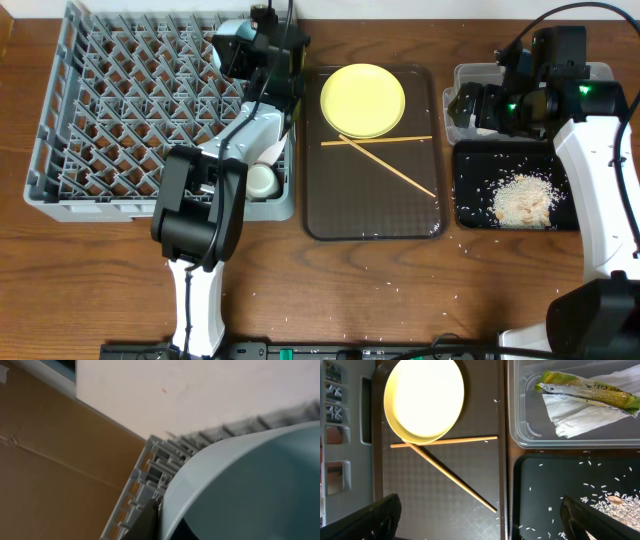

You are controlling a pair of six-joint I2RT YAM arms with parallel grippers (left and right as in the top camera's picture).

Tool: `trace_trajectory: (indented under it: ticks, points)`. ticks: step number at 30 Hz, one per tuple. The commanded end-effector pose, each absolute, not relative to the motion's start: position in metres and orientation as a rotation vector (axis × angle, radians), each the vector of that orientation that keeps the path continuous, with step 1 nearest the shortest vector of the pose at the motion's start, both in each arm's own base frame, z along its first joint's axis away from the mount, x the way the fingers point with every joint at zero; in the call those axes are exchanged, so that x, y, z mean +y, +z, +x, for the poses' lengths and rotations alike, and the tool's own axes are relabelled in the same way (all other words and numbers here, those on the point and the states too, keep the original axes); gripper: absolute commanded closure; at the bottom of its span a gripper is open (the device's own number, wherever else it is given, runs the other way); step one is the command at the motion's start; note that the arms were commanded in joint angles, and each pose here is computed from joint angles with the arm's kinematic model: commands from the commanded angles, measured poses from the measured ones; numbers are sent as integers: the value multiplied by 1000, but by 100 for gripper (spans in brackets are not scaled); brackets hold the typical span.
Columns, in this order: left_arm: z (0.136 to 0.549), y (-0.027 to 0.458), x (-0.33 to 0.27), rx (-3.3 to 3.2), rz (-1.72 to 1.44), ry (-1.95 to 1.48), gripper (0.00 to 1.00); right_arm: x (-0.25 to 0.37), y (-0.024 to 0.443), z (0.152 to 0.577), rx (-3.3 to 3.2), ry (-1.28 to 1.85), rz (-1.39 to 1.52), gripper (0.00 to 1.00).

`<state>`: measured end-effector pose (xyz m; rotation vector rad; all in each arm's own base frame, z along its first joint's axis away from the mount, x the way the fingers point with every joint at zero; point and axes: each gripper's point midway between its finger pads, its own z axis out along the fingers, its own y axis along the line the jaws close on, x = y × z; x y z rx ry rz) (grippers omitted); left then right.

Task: Sort waste into correct bins and load items into the dishwasher
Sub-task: 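Carry the light-blue bowl left and set it in the dish rack, then release the bowl and reach the left gripper to the yellow plate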

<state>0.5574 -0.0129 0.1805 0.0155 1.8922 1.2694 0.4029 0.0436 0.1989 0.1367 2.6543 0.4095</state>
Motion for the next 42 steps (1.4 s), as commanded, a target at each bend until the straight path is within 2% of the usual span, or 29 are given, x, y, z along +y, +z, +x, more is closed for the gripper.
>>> trace_trajectory:
  ticks: [1,15,22,24,28,38,42]
  points:
    - [549,183,-4,1885,-40,1357,93,40,207,402,2631,398,125,1]
    - [531,148,-11,1983,17,1387,93,40,208,402,2627,398,124,1]
    - [528,146,-39,1977,85,1361,92,40,208,402,2628,398,124,1]
    - [527,145,-46,1979,109,1360,84,40,208,402,2628,398,124,1]
    - [523,141,-55,1992,160,1370,55,40,208,402,2628,398,124,1]
    - [530,150,-62,1990,175,1303,46,40,208,402,2628,398,124,1]
    - [536,155,-80,2025,280,1150,36,40,208,402,2628,398,124,1]
